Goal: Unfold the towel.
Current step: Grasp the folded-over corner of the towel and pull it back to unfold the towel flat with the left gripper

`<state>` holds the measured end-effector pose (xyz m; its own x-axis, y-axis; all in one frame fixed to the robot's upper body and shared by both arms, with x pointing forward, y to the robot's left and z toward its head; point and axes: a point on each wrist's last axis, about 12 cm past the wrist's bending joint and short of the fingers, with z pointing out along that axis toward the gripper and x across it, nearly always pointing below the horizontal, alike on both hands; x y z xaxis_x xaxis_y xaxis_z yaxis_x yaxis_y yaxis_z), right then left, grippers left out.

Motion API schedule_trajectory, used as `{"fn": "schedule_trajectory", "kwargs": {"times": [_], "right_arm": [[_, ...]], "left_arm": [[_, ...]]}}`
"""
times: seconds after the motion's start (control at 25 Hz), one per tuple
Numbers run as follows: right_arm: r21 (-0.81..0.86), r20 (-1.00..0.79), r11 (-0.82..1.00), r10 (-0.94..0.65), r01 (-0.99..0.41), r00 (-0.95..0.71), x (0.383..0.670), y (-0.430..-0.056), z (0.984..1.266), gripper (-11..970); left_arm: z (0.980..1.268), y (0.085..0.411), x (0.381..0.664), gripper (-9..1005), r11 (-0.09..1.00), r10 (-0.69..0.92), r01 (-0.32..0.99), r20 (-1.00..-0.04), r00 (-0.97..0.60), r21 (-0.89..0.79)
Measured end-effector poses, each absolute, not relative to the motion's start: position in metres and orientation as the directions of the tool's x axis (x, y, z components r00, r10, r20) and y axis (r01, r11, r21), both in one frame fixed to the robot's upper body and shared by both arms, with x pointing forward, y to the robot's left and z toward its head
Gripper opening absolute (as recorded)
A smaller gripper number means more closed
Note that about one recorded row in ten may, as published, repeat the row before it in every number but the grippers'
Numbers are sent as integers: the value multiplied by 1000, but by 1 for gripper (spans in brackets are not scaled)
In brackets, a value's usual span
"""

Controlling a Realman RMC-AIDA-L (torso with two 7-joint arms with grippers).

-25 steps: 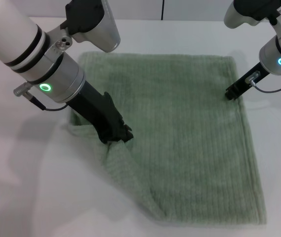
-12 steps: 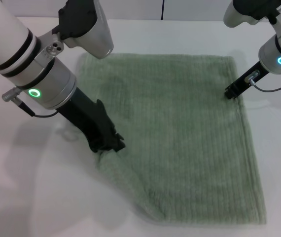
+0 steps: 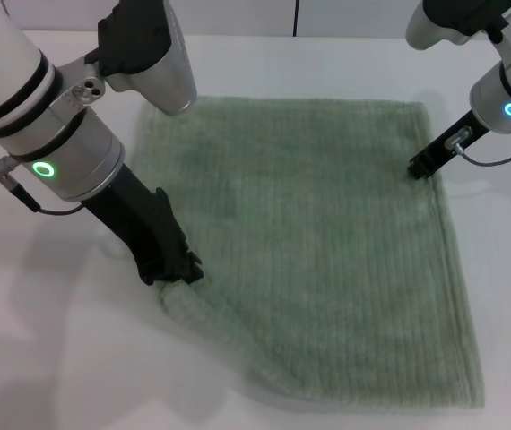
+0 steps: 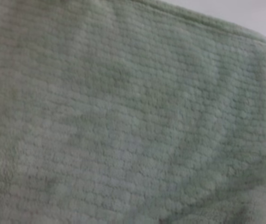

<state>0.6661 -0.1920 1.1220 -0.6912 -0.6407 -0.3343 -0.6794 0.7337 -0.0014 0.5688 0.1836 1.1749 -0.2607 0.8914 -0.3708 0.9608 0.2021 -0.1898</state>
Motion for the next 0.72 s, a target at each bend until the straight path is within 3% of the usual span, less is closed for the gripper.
{"fn": "schedule_trajectory", "kwargs": {"times": [0.72], "right_arm": [[-6,-339,734,-640,-679,-689,667,-192,1122,1]], "left_arm": [[1176,187,563,54,215,915,956,-300,-269,-201]]}}
